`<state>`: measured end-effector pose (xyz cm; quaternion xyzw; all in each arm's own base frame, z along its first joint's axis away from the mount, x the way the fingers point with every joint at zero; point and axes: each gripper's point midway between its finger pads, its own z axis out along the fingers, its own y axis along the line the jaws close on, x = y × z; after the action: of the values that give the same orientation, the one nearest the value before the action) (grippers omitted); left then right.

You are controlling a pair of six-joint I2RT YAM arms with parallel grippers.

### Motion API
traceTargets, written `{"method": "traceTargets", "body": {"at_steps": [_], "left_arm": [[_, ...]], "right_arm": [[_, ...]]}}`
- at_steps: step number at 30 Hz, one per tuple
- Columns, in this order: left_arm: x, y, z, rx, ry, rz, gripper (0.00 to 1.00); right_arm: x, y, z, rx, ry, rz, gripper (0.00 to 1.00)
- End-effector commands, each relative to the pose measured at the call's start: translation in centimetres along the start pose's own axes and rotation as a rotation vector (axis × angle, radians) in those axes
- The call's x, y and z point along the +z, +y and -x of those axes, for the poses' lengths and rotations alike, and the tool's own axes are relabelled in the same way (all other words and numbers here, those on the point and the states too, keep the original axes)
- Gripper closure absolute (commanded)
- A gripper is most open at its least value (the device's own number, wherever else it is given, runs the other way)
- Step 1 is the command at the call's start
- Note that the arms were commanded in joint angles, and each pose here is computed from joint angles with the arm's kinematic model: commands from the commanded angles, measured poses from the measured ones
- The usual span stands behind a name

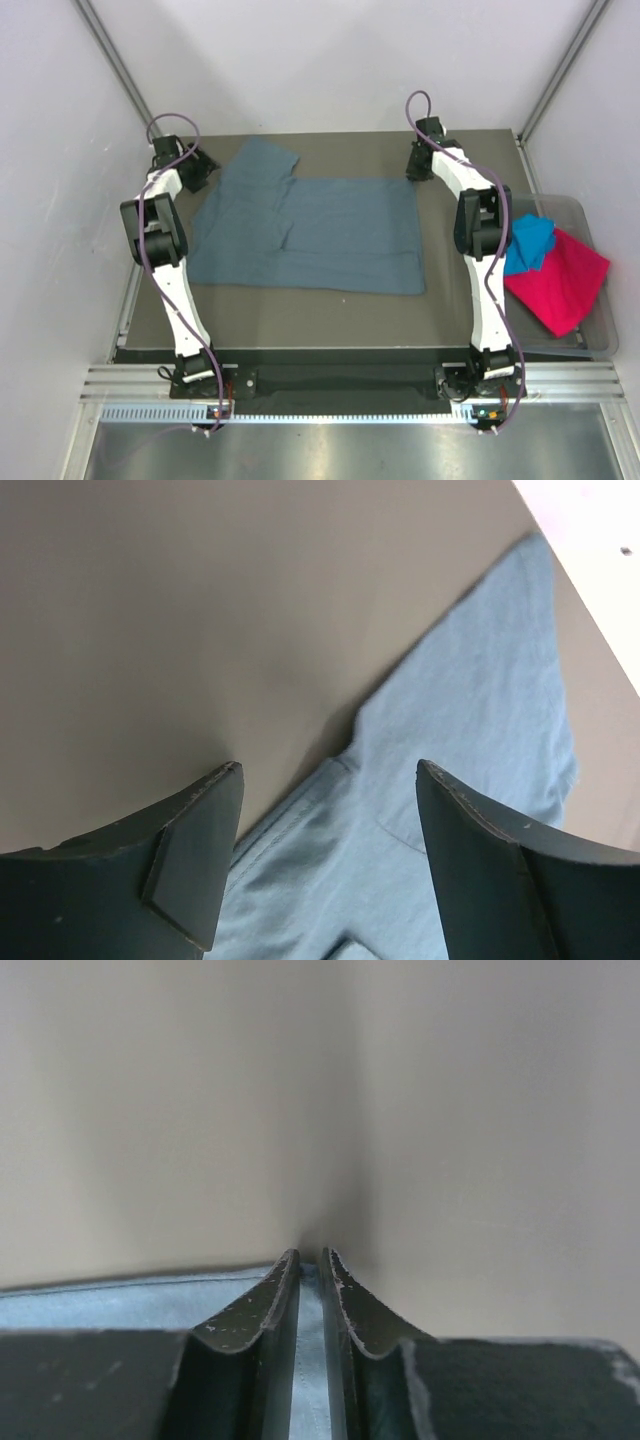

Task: Fold and stack the t-shirts
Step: Fold the tshirt

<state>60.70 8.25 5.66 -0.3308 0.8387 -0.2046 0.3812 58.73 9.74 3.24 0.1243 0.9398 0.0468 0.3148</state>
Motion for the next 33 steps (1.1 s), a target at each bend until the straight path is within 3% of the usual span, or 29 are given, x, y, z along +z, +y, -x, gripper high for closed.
{"method": "traceTargets", "body": {"at_steps": [1,7,10,15,21,27,32,33], "left_arm": [[0.8,-1.6,-0.1,0.07,0.011,-0.096,0.25],[1.6,-3.0,0.2,0.098,0.01,-0.18,0.28],[2.1,-3.4,0.3,0.105,0.008,-0.19,0.28],[2.9,-2.2,-0.2,0.1,0.01,-0.118,0.27],[3.7,-2.5,-1.3,0.168,0.034,-0.145,0.38],[4.6,-2.4,-2.3,0.144,0.074,-0.165,0.43],[5.0,-2.8,-2.6,0.13,0.081,-0.196,0.55],[4.9,-3.2,-2.2,0.13,0.073,-0.206,0.62]], "right_arm": [[-0.3,-1.0,-3.2,0.026,0.103,-0.046,0.85],[-1.1,-0.7,-1.6,0.061,0.029,-0.041,0.89],[-1.0,0.1,-0.5,0.051,-0.001,-0.005,0.97],[-1.1,1.0,0.8,0.066,-0.029,0.033,1.0],[-1.6,2.0,1.3,0.091,-0.035,0.106,0.99],[-1.5,1.7,1.3,0.117,-0.027,0.129,1.0],[-2.1,1.5,2.3,0.123,-0.048,0.13,1.0],[-2.1,1.4,2.6,0.126,-0.054,0.131,1.0]]}}
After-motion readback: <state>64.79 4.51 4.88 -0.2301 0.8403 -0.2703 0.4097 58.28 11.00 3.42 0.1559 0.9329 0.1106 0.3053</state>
